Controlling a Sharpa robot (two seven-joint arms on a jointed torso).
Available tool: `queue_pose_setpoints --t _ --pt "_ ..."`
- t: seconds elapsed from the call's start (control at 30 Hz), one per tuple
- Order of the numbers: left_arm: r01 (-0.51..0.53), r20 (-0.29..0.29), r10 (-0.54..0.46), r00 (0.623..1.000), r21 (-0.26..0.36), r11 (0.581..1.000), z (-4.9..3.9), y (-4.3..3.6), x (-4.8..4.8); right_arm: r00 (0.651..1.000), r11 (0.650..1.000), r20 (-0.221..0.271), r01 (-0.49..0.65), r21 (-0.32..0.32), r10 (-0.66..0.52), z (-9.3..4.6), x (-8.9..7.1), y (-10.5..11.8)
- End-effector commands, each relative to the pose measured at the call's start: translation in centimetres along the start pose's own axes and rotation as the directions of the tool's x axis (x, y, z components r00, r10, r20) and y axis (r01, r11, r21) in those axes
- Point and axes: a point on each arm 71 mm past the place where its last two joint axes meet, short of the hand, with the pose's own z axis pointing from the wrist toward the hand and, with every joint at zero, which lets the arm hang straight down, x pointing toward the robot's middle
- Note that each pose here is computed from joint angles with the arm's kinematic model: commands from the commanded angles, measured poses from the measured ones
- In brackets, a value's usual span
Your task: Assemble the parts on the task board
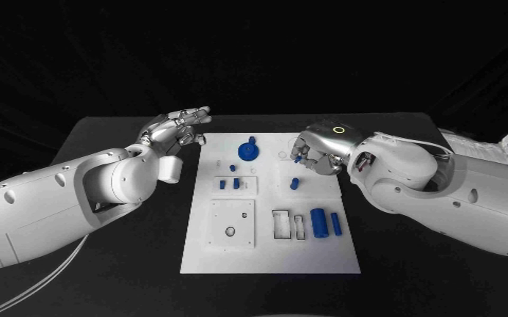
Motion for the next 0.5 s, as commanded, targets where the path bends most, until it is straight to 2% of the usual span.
queue_pose_setpoints --t 0.03,0.27,0.5 --pt "0.013 -0.024 -0.013 1.000 -0.002 1.000 0.05 0.04 0.34 0.999 0.999 0.008 -0.031 -0.039 0.031 0.3 -0.3 1.6" --pt "0.015 -0.029 -0.015 0.999 -0.005 1.000 0.08 0.10 0.48 0.997 0.990 -0.006 -0.075 -0.123 0.075 1.2 -0.3 4.8" --pt "0.017 -0.037 -0.017 0.999 -0.008 1.000 0.07 0.15 0.71 0.990 0.973 -0.066 -0.134 -0.186 0.124 2.2 1.7 7.6"
